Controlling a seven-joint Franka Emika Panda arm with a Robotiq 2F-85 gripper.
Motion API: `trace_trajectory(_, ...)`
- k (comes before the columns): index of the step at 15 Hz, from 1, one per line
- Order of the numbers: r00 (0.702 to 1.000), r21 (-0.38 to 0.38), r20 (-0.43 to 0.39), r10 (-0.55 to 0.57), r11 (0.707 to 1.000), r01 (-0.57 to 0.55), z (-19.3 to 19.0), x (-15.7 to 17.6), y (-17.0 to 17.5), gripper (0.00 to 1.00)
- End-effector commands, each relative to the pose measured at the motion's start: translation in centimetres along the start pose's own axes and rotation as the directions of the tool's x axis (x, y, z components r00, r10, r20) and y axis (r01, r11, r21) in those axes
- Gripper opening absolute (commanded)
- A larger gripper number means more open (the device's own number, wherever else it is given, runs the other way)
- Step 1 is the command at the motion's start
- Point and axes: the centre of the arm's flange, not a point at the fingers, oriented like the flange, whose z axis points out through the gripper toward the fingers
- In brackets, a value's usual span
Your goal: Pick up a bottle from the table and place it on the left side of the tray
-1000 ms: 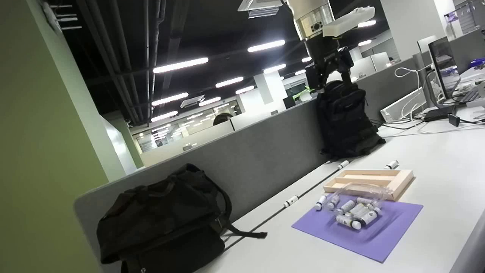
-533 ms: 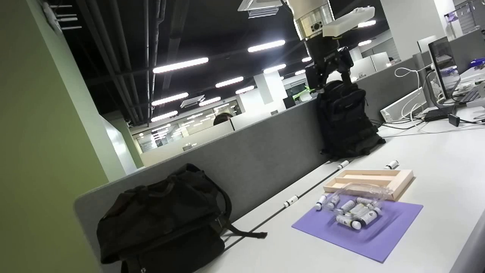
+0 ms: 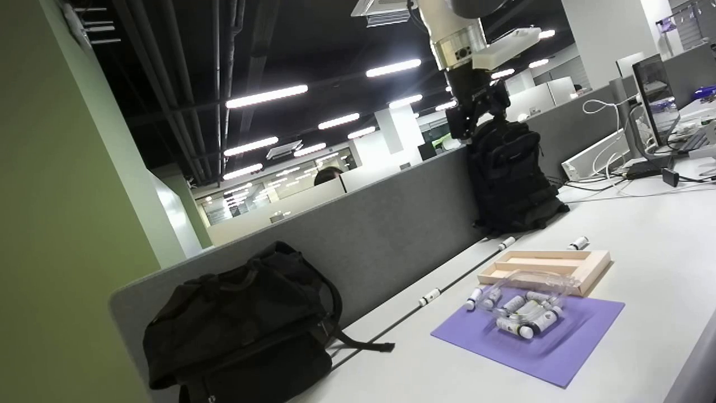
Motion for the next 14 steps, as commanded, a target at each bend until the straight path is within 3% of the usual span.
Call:
trace_trajectory(1,0.996,-0.047,-0.037,-0.082,0.996,0.080,2.5,8.7,0.7,1.00)
trace_trajectory(3,0.996,-0.068,-0.055,-0.064,0.996,0.060,3.8,12.3,1.1,1.00)
trace_trajectory(7,0.976,-0.105,-0.066,-0.210,0.974,0.202,6.6,19.8,1.1,1.00)
trace_trajectory(12,0.971,-0.107,-0.054,-0.231,0.969,0.225,8.1,27.4,0.6,1.00)
trace_trajectory(13,0.971,-0.095,-0.067,-0.228,0.970,0.222,9.0,21.2,1.3,1.00)
trace_trajectory(14,0.971,-0.095,-0.067,-0.228,0.971,0.221,9.2,21.9,1.1,1.00)
